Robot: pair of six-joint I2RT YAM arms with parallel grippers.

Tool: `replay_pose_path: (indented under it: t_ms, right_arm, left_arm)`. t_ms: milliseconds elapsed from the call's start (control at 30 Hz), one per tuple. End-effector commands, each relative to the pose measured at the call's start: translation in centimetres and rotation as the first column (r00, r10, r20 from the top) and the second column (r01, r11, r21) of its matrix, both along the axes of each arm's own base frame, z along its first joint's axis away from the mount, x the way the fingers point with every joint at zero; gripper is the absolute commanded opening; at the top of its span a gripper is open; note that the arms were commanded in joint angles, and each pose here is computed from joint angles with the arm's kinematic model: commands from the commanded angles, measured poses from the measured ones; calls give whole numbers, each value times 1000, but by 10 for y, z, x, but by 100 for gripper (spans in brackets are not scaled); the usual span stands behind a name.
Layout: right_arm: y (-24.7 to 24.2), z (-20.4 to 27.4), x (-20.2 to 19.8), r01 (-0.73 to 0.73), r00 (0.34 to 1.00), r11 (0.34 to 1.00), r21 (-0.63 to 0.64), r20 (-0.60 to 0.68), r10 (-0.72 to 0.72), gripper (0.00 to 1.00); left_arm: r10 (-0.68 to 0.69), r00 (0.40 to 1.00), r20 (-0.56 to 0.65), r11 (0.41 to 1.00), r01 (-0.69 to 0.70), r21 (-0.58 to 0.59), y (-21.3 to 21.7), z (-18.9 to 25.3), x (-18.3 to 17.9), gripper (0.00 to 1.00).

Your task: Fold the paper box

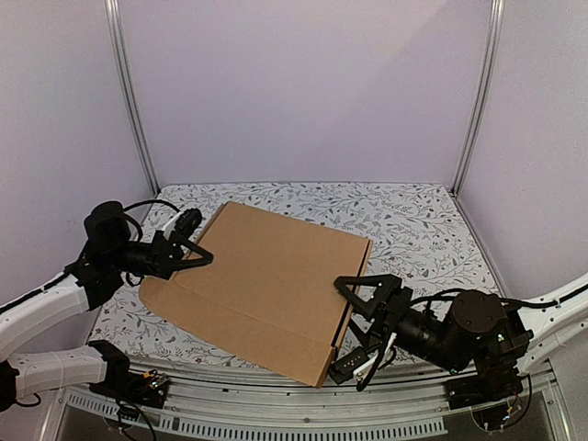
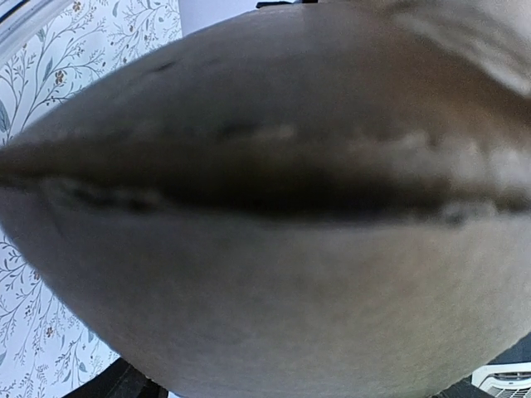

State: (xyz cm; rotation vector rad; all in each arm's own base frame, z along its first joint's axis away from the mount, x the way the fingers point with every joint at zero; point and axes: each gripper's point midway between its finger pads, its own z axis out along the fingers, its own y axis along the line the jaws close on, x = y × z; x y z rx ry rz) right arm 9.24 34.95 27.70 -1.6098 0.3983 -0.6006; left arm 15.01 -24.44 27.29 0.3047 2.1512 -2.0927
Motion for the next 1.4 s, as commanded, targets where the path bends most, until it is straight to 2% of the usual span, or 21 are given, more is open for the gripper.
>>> replay_pose_path:
  t_ms: [0,233,433,667,800,867,933,1033,1167,1367]
  right_arm:
    - [0,14,0,14,1000,998,54,-3,-14,80]
    - [-4,18,1,19,1000,996,87,-16,-17,73]
    - [-6,19,2,25,999,995,98,-24,-23,53]
    - [-6,21,2,25,999,994,107,-34,-21,48]
    - [-6,18,4,44,997,992,114,-62,-37,47]
    - [-8,14,5,60,994,991,117,-99,-49,47]
    - [-10,9,7,76,989,990,117,-134,-60,47]
    - [-12,4,9,103,979,987,121,-191,-78,46]
    - [-16,-1,12,133,955,983,125,-282,-93,46]
    - [-24,-9,24,181,853,967,177,-518,-65,44]
  left_arm:
    - [-15,999,35,1000,15,-16,1,8,-4,45]
    - [-3,999,33,1000,4,-7,1,5,-2,53]
    - [5,1000,29,1000,-5,1,0,2,1,60]
    - [20,999,39,1000,-20,8,1,3,2,67]
    - [48,996,75,997,-53,65,3,0,5,82]
    - [54,995,79,993,-61,97,5,-4,5,97]
    - [72,991,113,987,-87,137,8,-8,7,100]
    - [117,980,159,959,-154,239,17,-20,16,100]
    - [192,955,224,878,-269,396,35,-42,30,100]
    - [297,879,373,762,-453,462,59,-42,53,100]
